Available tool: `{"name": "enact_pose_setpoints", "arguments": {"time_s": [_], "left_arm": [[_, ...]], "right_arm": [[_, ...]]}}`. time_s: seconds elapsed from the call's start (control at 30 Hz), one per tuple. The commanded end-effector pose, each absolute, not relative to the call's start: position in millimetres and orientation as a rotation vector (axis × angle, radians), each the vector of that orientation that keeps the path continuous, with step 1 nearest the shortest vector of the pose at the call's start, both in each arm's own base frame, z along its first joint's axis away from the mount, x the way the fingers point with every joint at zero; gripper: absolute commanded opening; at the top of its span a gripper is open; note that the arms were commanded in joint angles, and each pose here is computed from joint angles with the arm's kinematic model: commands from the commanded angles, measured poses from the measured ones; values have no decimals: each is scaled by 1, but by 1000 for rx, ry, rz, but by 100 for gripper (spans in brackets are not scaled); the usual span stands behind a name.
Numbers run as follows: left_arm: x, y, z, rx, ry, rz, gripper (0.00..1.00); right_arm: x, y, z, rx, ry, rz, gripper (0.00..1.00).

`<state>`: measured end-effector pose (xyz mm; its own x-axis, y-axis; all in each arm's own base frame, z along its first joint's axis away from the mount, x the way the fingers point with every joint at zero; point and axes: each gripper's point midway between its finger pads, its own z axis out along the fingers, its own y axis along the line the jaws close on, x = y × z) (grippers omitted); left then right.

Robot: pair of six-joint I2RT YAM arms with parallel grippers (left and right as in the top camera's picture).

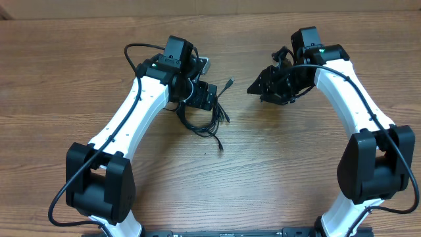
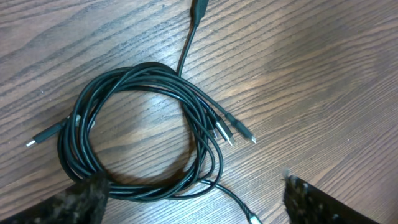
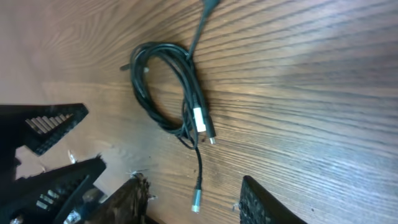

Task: Untangle cables

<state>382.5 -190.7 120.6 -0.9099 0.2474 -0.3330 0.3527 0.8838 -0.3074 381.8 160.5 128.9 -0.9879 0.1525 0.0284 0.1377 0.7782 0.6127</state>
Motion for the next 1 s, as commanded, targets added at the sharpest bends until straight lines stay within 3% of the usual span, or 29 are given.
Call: {"name": "enact_pose_setpoints", "arguments": {"time_s": [0.0,0.07,0.23,0.33,0.4,0.47,0.67,0.83,0.97], "left_arm": [[381,-195,124,507,2744,-525,91],[385,-186,120,501,2749,-446,85],[387,-171,105,326,2828,-352,85],[386,-166,94,165,2887,-329,86],[383,-156,75,-114,2958,-263,80],[383,-156,63,-170,2982,-251,78],[392,-146,37,-181,2986,-133,64],[407,-129,37,-164,2913,21,63],[419,-147,35,130,2878,-78,62]], "right_arm": [[382,150,134,240,2934,913,51],[381,149,133,245,2941,900,53],[381,149,133,243,2940,899,54],[381,149,133,243,2940,899,54],[381,149,133,244,2940,899,54],[381,149,133,244,2940,899,54],[382,145,131,248,2943,860,55],[382,145,131,248,2943,860,55],[382,145,131,248,2943,861,55]]}}
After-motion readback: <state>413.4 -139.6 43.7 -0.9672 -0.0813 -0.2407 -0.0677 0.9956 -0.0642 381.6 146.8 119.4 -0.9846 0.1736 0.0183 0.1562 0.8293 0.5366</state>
